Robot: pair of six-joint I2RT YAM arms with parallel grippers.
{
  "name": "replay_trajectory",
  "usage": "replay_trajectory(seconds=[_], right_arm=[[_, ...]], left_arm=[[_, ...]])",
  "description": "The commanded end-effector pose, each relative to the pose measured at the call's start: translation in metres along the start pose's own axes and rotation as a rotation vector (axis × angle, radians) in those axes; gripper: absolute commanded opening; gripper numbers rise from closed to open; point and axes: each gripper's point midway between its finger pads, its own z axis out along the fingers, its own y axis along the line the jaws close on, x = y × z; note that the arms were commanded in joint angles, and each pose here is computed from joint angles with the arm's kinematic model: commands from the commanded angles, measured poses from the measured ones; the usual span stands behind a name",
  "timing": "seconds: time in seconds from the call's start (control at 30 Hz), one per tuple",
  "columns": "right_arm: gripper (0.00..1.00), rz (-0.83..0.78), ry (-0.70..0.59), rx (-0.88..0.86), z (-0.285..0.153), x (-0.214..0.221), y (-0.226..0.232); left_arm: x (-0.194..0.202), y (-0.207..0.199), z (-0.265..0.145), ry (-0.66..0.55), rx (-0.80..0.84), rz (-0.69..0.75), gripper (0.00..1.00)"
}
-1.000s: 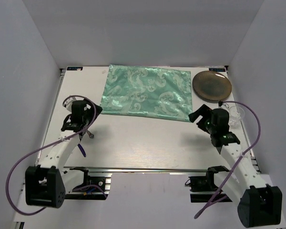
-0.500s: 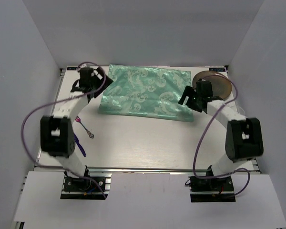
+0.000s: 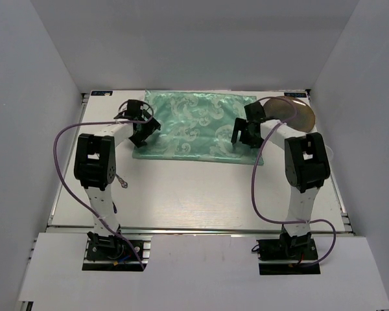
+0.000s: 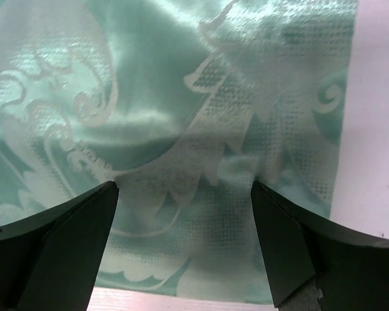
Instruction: Set the dinner table for one person
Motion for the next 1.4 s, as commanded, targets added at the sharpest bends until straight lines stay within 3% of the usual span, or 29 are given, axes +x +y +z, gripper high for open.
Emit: replay_trajectory(seconds=[0.0, 0.17, 0.73, 1.1, 1.37], right_arm=[[0.89, -0.054, 0.059, 0.065, 0.005, 0.009, -0.012], [0.89, -0.066, 0.068, 0.075, 0.004, 0.013, -0.012], [0.89, -0.013, 0.068, -0.005, -0.001, 0.027, 0.001], [0.89, 0.027, 0.044, -0.035, -0.013, 0.034, 0.002], [0.89, -0.035, -0.011, -0.092, -0.018, 0.003, 0.016]], left_arm=[[0.040, 0.086, 0.001, 0.032, -0.324, -0.072, 0.98], [0.050, 0.106, -0.001, 0.033, -0.388, -0.093, 0.98], [0.053, 0.111, -0.012, 0.035, -0.400, -0.092, 0.98], [0.036, 0.093, -0.017, 0.013, -0.342, -0.089, 0.98], [0.016, 0.070, -0.057, -0.057, -0.249, -0.117, 0.98]])
